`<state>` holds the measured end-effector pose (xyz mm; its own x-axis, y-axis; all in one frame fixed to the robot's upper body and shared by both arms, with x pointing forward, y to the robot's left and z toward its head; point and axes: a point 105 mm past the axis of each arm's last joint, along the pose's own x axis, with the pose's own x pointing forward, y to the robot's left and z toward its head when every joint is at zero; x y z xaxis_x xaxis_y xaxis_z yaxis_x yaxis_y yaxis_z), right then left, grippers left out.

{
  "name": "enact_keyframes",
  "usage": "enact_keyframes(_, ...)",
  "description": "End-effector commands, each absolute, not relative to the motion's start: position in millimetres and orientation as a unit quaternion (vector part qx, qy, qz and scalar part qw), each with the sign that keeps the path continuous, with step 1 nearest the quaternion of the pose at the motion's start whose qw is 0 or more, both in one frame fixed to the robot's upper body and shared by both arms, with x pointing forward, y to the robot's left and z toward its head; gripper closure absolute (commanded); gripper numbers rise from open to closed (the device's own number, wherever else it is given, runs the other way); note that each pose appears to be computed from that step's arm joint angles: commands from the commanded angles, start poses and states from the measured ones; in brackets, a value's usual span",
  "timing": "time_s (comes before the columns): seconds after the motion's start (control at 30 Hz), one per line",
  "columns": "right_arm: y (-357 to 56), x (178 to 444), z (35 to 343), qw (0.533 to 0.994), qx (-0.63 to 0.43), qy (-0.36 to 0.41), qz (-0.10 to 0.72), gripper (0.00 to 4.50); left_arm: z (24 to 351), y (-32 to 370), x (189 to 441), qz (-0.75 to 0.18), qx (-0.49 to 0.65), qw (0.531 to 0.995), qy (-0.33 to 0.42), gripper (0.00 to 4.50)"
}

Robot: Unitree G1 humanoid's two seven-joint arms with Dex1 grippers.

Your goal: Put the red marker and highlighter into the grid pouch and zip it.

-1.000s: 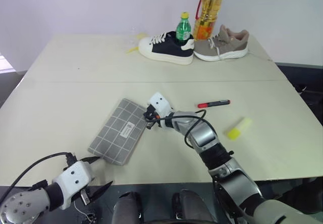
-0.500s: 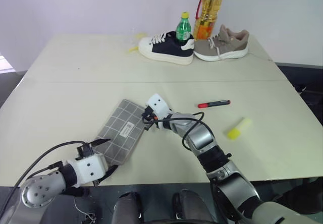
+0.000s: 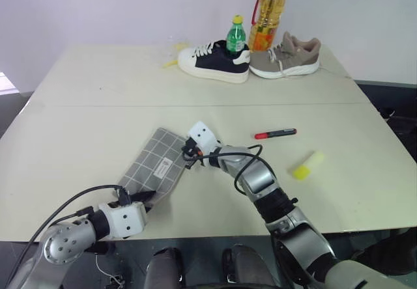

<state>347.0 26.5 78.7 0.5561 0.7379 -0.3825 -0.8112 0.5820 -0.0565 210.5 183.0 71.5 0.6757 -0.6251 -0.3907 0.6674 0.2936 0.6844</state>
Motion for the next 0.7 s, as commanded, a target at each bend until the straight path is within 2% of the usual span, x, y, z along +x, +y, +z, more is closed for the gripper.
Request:
enact_keyframes(0.03,29,351,98,0.882,-0.1,0.124,0.444,4.5,84,185,217,-0.377,0.436,0.817,-0.001,4.4)
enact_keyframes(0.13,12,367,130,0.898,-0.116,0.051,0.422,4.5,104,189,229,-0.304,0.348,0.887,-0.027,4.4)
enact_keyframes(0.2,0,371,146,0.899,-0.105,0.03,0.423,4.5,109,189,230,-0.289,0.31,0.905,-0.028,4.4)
enact_keyframes(0.3,-32,377,162,0.894,-0.107,0.026,0.434,3.72,123,183,232,-0.266,0.265,0.926,-0.049,4.5)
enact_keyframes(0.4,-57,378,163,0.88,-0.182,0.015,0.44,2.33,137,174,234,-0.26,0.244,0.932,-0.07,4.5)
enact_keyframes(0.5,-64,378,166,0.869,-0.206,0.001,0.451,0.84,140,165,232,-0.276,0.24,0.928,-0.071,4.5)
enact_keyframes(0.7,-56,384,164,0.868,-0.199,0.011,0.454,0.84,144,152,227,-0.308,0.232,0.92,-0.072,4.5)
